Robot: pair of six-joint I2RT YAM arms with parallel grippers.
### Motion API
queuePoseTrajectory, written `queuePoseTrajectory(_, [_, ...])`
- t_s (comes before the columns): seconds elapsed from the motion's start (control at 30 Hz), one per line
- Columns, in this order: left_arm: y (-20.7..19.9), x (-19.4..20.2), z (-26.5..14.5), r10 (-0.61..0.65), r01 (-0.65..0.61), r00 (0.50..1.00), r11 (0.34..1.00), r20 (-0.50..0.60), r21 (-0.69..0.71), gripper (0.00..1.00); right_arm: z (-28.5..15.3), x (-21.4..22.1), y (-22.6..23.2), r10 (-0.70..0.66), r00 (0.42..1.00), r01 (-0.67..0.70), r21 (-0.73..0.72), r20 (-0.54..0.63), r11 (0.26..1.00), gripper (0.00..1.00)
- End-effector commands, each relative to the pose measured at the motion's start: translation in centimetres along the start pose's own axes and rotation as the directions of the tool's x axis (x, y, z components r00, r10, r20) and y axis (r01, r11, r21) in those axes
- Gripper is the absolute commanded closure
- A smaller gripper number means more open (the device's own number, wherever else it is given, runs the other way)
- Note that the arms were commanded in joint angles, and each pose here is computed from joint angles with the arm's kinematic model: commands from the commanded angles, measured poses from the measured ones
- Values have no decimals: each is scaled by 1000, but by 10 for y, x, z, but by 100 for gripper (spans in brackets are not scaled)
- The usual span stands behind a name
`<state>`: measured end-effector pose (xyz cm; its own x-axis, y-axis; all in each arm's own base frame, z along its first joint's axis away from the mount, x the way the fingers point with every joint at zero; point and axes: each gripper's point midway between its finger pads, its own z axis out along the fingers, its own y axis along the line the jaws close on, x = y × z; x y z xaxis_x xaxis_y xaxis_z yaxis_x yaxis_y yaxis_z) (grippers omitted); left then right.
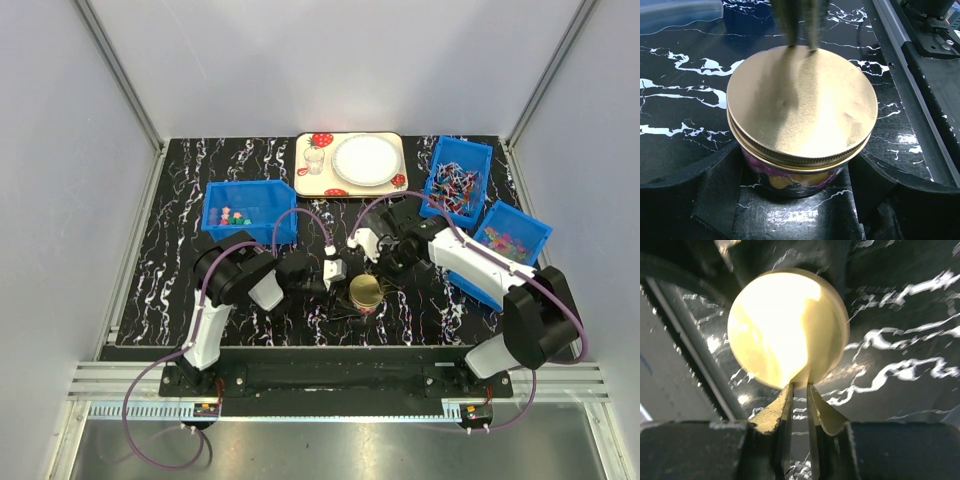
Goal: Pack the candies
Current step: Screw the bottle lid onto the packing bottle.
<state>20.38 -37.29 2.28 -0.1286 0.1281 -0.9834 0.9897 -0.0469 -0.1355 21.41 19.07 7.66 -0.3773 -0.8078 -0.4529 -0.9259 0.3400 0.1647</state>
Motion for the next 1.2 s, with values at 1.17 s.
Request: queuePoseTrajectory(1.17, [21,-73,-1,266,-249,939,963,220,-102,31,17,-86,-11,41,992,-16,-202,119,979,48])
